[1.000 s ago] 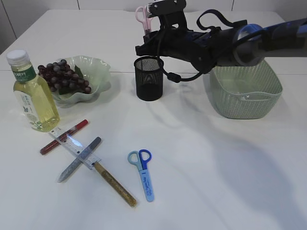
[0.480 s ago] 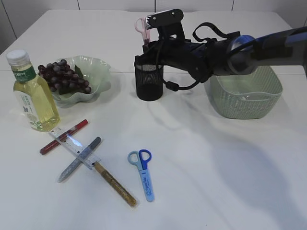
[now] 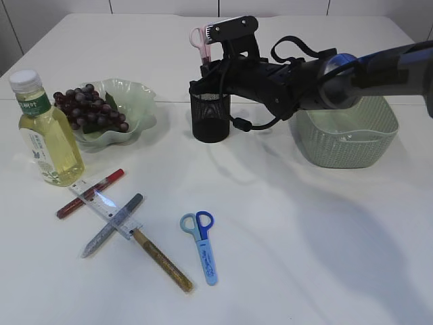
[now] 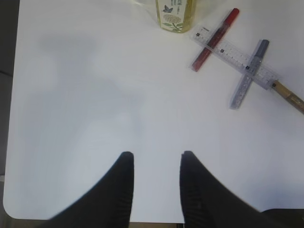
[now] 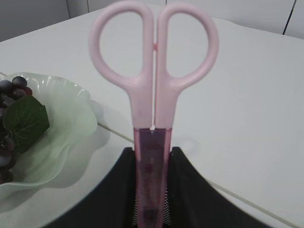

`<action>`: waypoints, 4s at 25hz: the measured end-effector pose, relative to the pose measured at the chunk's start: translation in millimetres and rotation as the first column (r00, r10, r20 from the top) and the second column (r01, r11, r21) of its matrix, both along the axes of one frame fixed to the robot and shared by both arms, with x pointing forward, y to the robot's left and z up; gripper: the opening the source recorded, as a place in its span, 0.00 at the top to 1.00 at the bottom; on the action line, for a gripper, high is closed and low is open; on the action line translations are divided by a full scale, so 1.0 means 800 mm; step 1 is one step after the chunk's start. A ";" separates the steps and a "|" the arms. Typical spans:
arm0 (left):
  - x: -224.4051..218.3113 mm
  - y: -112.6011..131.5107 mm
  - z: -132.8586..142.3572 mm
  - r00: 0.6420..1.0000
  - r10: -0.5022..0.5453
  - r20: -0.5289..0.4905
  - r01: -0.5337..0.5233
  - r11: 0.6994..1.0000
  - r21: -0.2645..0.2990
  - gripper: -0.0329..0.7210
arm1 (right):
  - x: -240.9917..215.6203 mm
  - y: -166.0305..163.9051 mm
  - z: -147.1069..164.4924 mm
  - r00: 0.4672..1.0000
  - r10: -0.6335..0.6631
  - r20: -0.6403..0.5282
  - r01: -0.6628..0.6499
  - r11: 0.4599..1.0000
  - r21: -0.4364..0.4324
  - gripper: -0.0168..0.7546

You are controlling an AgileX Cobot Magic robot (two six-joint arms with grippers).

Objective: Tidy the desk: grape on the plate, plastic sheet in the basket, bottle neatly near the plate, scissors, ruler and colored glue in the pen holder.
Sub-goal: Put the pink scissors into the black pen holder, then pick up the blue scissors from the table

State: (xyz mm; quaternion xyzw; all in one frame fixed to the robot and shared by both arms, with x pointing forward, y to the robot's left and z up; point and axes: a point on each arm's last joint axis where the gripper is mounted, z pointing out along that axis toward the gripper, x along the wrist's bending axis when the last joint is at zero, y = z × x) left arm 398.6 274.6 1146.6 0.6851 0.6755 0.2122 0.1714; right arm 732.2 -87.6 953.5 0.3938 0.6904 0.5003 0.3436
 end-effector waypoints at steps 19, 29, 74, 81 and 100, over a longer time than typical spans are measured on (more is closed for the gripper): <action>0.000 0.000 0.000 1.000 0.000 0.000 0.000 1.000 0.000 0.64 | 0.001 -0.004 -0.001 1.000 -0.004 -0.002 0.004 1.000 -0.014 0.75; 0.001 0.000 0.000 1.000 -0.001 0.006 0.001 1.000 -0.001 0.64 | 0.002 -0.006 -0.004 1.000 -0.009 -0.012 0.009 1.000 -0.021 0.75; 0.003 0.001 0.002 0.999 -0.003 0.033 0.003 1.000 0.009 0.64 | 0.000 -0.011 0.038 0.974 -0.108 -0.201 0.101 0.994 -0.044 0.65; 0.004 0.001 0.002 0.999 -0.003 0.037 0.002 1.000 0.014 0.64 | -0.036 -0.010 0.101 0.856 -0.188 -0.482 0.152 0.982 -0.114 0.65; 0.000 -0.001 0.000 1.000 -0.003 -0.002 0.003 1.000 -0.012 0.64 | -0.090 -0.001 0.142 0.609 -0.225 -0.761 0.049 0.968 -0.247 0.65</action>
